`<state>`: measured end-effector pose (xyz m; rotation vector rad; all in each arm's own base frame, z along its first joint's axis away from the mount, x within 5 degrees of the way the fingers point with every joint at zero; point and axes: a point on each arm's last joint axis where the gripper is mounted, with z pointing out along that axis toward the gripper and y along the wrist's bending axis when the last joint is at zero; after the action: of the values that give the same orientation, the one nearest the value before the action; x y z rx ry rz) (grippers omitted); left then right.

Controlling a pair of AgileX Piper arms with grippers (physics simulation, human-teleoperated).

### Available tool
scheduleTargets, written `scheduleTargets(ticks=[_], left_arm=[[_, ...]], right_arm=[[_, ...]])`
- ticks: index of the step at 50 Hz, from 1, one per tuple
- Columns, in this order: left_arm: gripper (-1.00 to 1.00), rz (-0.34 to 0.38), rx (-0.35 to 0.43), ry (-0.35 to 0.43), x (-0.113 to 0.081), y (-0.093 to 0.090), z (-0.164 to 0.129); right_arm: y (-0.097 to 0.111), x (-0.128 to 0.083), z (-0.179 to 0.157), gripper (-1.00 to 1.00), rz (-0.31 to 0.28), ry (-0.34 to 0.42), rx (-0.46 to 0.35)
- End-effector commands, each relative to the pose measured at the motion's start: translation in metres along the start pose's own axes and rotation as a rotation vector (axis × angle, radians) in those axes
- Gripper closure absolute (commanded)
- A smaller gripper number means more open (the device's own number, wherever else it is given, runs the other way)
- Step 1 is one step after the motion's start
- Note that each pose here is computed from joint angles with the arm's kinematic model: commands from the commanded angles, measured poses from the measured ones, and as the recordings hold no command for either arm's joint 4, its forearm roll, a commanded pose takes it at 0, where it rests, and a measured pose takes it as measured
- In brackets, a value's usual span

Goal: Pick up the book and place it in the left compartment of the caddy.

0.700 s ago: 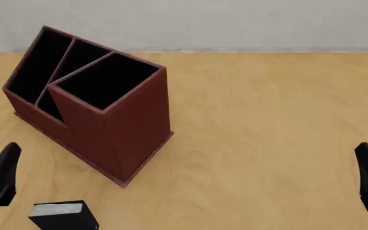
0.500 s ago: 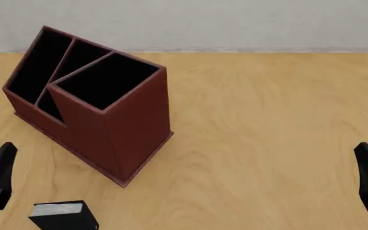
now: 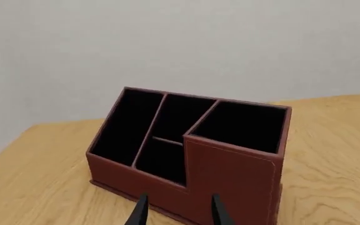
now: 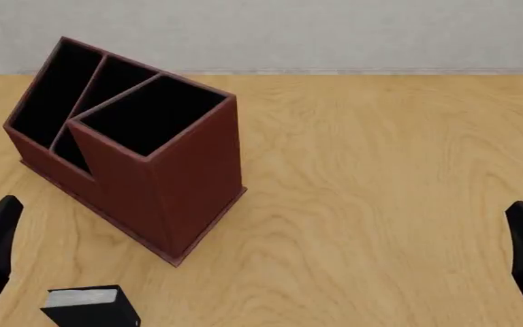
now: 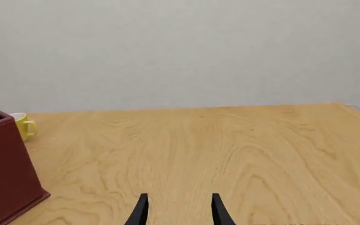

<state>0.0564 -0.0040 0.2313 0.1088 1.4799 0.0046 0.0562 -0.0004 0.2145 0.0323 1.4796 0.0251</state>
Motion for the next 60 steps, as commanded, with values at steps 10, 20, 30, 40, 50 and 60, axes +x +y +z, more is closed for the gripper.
scheduleTargets(ticks=[10,20,30,40,50,60], left_arm=[[-1.0,0.015,0.137,0.034,-0.044,-0.006,0.019],[-1.0,0.089,0.187,0.041,-0.066,-0.008,0.022],[-1.0,0.196,0.323,0.115,-0.078,-0.016,0.021],[-1.0,0.227,0.535,0.202,-0.09,-0.022,0.006],[-1.0,0.345,0.756,0.242,-0.095,-0.028,-0.005],[-1.0,0.464,0.853,0.265,-0.102,-0.031,-0.007]], right_arm=[[-0.001,0.0,0.0,-1.0,0.018,0.005,0.01],[0.0,0.001,0.001,-1.0,0.012,0.01,0.007],[-0.001,0.0,0.002,-1.0,0.009,0.014,0.01],[-0.001,0.001,0.002,-1.0,-0.005,0.018,0.01],[-0.001,0.001,0.001,-1.0,-0.016,0.019,0.014],[-0.001,0.001,0.001,-1.0,-0.018,0.019,0.017]])
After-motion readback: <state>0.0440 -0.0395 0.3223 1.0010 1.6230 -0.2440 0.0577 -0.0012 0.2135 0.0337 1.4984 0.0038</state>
